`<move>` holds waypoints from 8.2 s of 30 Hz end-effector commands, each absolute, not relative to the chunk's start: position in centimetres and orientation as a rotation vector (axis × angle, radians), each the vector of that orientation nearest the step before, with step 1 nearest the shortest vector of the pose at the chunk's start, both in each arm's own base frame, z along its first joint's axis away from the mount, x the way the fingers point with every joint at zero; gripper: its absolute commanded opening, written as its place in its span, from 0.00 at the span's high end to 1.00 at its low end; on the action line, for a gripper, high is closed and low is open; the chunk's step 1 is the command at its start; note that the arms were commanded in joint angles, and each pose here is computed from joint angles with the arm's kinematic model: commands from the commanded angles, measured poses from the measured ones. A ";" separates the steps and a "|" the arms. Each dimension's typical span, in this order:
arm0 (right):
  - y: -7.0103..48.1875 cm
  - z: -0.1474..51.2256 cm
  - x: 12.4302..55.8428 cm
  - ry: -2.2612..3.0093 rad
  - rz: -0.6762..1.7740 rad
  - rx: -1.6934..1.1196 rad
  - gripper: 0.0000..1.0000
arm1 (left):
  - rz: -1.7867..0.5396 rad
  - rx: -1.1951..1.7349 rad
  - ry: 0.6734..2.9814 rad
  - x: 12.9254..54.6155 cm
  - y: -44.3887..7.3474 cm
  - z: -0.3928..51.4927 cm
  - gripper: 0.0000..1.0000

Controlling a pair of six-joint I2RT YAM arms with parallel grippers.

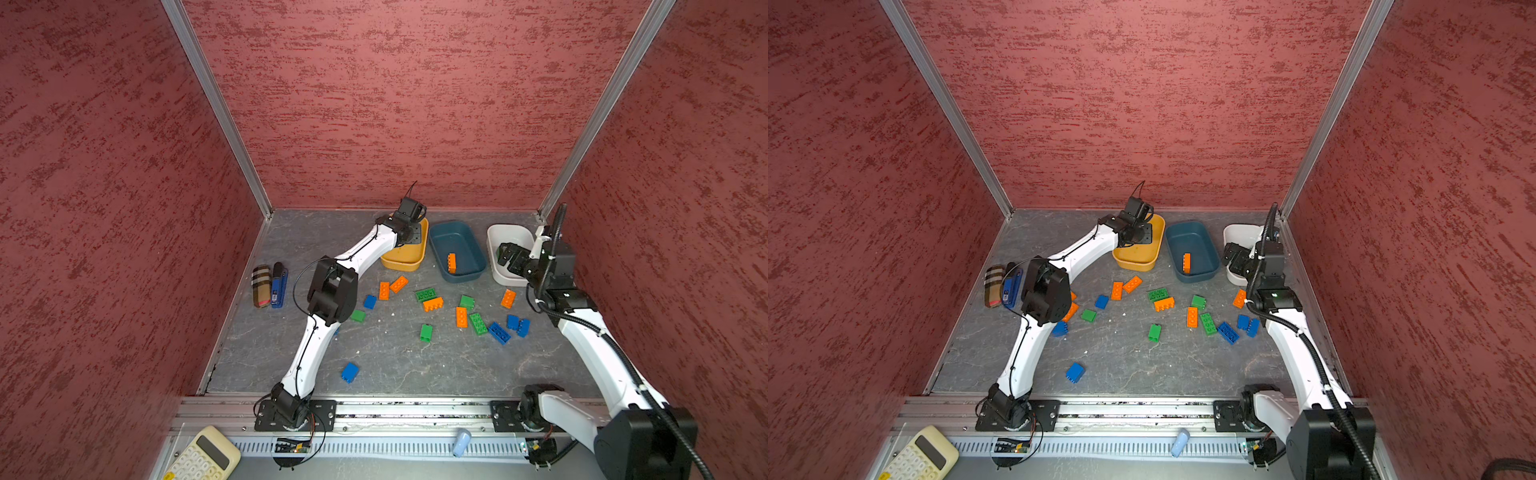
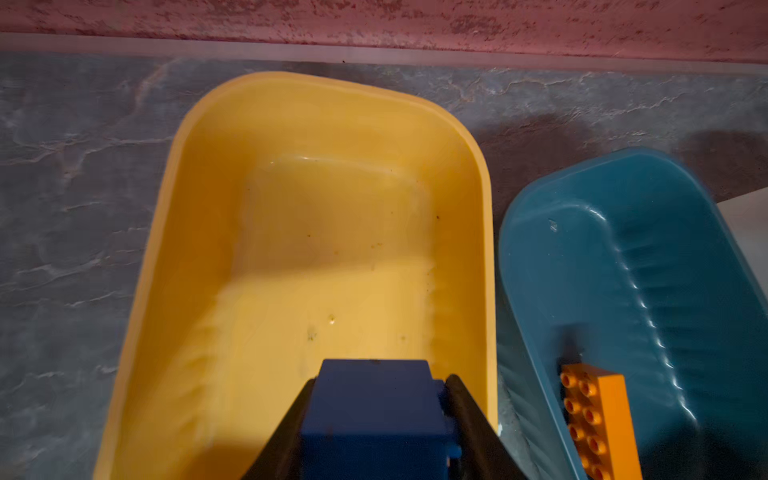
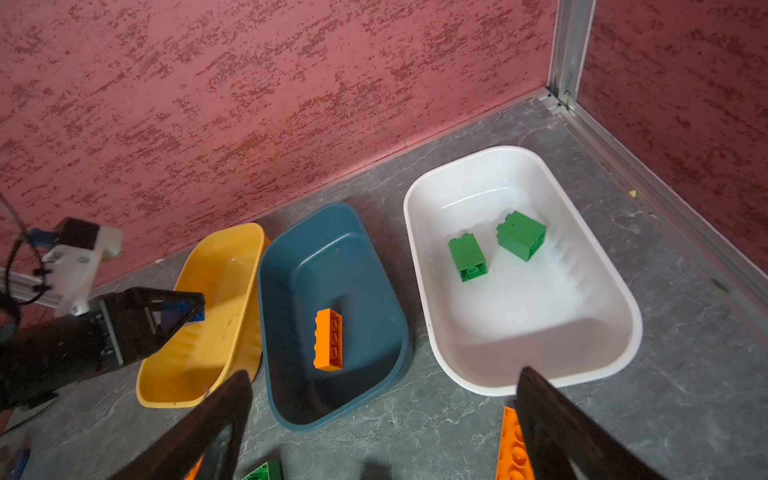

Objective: Sort the legos into containers by color
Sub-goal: 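Carry the blue brick into the yellow tub and release it with the left gripper, then lower the right gripper onto a green brick near the teal tub and grasp it, then carry the green brick into the white tub and open the right gripper, then grasp an orange brick with the right gripper while the left gripper approaches bricks, then carry the orange brick into the teal tub and release it with the right gripper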

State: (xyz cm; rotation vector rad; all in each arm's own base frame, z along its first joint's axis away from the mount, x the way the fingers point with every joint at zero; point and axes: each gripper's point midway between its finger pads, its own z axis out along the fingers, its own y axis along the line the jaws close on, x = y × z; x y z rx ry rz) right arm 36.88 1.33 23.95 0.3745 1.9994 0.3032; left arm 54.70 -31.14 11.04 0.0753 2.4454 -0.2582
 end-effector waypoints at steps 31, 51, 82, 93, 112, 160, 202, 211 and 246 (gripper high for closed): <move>8.2 11.1 33.7 2.436 0.557 0.447 0.01 | -0.570 0.227 2.220 50.2 -32.5 21.3 0.00; 10.6 5.9 34.2 2.580 0.169 0.406 0.12 | -0.479 0.050 2.186 45.3 -25.3 21.8 0.00; 12.1 2.0 33.8 2.607 0.049 0.382 0.48 | -0.396 -0.019 2.350 42.2 -22.6 16.7 0.01; 10.9 7.5 34.1 2.375 0.115 0.346 0.67 | -0.461 0.007 2.335 41.7 -23.3 17.2 0.01; -0.3 13.6 41.2 2.182 0.145 0.450 0.69 | -0.463 -0.040 2.344 39.8 -21.9 16.3 0.01; -1.0 13.3 38.5 2.343 0.095 0.422 0.27 | -0.283 -0.165 2.323 38.7 -18.0 14.9 0.01; -0.5 2.7 34.5 2.602 -0.039 0.596 0.70 | -0.430 0.567 2.374 32.7 -34.0 12.4 0.01; 4.4 5.7 34.8 2.481 0.307 0.425 0.74 | -0.413 0.621 2.440 32.2 -34.3 10.4 0.01; 10.2 9.9 47.3 2.323 0.568 0.236 0.54 | -0.382 0.781 2.625 31.1 -38.2 6.2 0.24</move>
